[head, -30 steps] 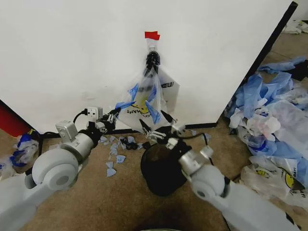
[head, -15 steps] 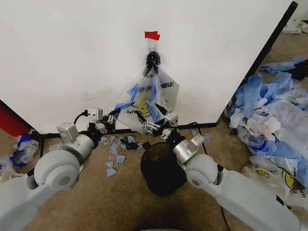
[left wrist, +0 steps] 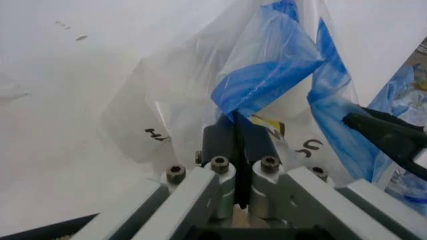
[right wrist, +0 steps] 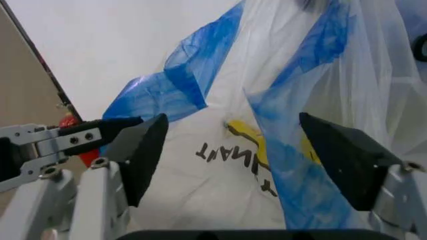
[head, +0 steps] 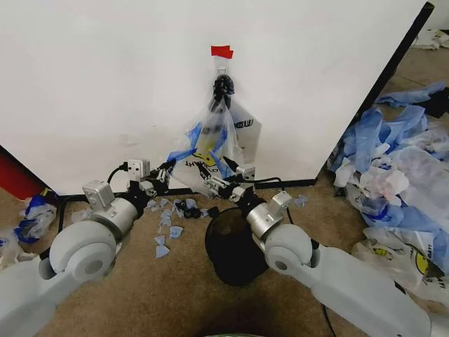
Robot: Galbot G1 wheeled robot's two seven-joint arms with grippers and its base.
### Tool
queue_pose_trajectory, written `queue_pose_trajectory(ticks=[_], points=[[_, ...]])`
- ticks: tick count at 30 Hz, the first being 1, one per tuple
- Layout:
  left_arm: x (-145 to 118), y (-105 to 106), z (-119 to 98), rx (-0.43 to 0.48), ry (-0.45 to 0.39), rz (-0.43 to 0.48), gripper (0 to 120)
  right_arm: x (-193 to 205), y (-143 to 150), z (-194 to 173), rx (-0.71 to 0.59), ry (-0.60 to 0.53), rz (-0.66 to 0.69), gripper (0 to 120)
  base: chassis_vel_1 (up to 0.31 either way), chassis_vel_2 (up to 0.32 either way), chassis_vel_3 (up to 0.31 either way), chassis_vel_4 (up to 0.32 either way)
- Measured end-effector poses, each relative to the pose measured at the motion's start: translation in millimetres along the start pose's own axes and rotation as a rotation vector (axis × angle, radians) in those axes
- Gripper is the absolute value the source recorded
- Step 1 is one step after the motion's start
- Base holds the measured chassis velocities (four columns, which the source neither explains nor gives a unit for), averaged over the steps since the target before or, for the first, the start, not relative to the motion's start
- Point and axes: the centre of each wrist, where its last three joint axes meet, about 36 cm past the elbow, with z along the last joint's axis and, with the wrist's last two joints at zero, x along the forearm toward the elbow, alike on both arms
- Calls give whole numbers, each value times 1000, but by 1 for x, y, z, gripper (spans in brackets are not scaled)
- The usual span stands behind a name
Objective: Pick up the garbage bag from the wall and place it over the trash bin.
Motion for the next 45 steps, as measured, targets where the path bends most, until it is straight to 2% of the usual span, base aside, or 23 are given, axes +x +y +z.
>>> queue_pose_trajectory(ticks=[4, 5, 7, 12, 17, 32, 45], points=[[0, 0, 1, 0, 0, -3, 0, -1, 1, -2, 3, 10, 10, 71, 0, 0, 0, 0], [0, 1, 2, 0, 0, -4, 0, -1, 2, -4, 8, 13, 16, 64, 0, 0, 0, 0], [0, 1, 3, 0, 1, -6, 0, -1, 2, -9, 23, 23, 30, 62, 0, 0, 0, 0], [0, 1, 5, -1, 1, -9, 0, 3, 4, -17, 47, 45, 58, 61, 0, 0, 0, 0], [-1, 2, 5, 1, -2, -10, 0, 13, 4, -26, 85, 113, 105, 60, 0, 0, 0, 0], [-5, 4, 11, 1, -6, -16, 0, 4, 11, -31, 103, 131, 58, 55, 0, 0, 0, 0], [-6, 6, 13, -6, -9, -21, 0, -2, 14, -40, 156, 178, 108, 54, 0, 0, 0, 0]])
